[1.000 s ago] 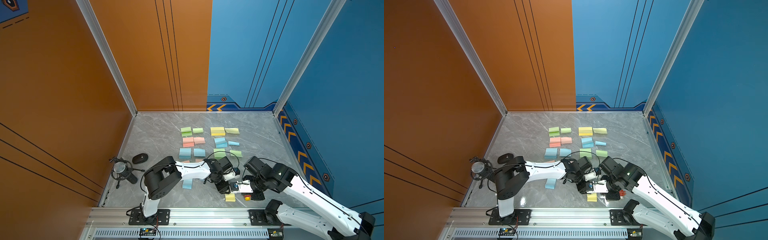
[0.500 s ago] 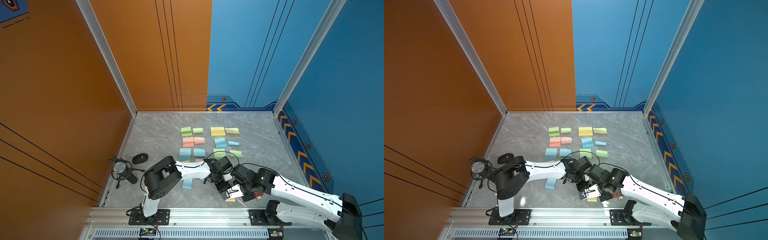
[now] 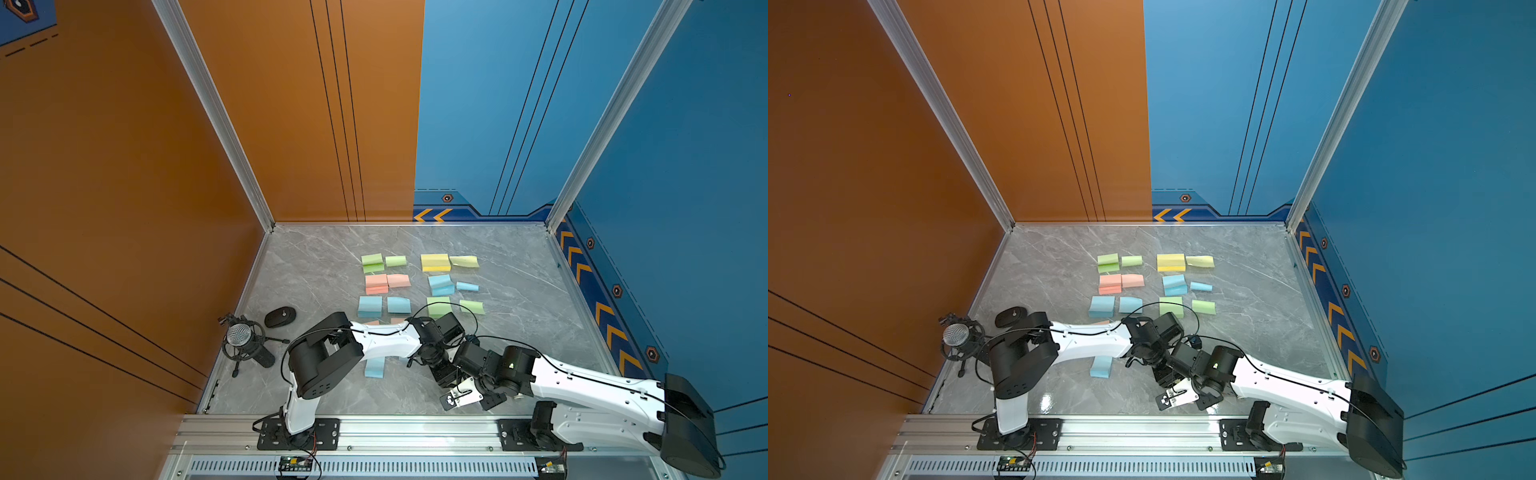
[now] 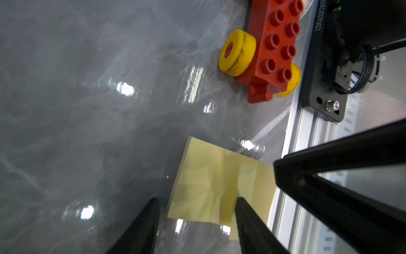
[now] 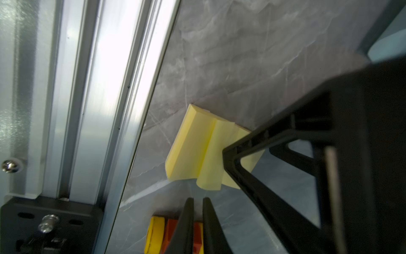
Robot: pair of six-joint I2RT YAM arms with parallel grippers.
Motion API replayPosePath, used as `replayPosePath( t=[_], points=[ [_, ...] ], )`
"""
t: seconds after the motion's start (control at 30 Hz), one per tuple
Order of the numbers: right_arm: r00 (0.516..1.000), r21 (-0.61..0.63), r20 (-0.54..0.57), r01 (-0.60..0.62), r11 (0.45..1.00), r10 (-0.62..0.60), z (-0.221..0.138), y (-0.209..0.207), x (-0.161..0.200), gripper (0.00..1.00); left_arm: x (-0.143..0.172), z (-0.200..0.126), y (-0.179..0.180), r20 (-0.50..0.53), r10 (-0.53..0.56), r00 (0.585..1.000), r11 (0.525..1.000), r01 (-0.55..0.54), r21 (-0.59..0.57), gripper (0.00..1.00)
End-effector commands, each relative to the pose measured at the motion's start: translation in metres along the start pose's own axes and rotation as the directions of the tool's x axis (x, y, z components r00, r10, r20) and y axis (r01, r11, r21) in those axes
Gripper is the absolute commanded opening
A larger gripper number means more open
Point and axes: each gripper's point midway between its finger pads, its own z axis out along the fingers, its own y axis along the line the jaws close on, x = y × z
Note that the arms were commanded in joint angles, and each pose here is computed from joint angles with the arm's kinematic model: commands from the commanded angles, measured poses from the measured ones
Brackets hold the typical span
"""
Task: Tear off pages from different memo pads
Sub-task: Pick up the memo pad from the center of the board.
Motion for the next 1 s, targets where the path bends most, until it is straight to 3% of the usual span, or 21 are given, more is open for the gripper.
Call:
replayPosePath(
  t=[0.0, 0.27, 0.57, 0.97],
  points=[
    [0.999, 0.026, -0.032, -0.008, 1.000, 0.009, 0.006, -0.003, 0.004, 0.17, 0.004, 0.002, -0.001, -0.025, -0.030, 0.999, 0.999, 0.030, 0.033, 0.59],
    [0.997, 0.093, -0.033, -0.064, 0.994, 0.068, 0.011, -0.014, 0.000, 0.23, 0.002, -0.001, -0.005, -0.016, -0.028, 0.999, 0.998, 0.029, 0.052, 0.58],
    [0.996, 0.056, -0.052, -0.065, 0.996, 0.068, 0.018, -0.008, -0.003, 0.36, 0.001, -0.006, -0.005, -0.004, -0.029, 1.000, 0.999, 0.029, 0.046, 0.59],
    [0.993, 0.092, -0.078, -0.084, 0.992, 0.091, 0.022, -0.011, 0.004, 0.38, -0.007, -0.034, -0.004, 0.056, -0.071, 0.996, 0.995, 0.067, 0.072, 0.65]
  ],
)
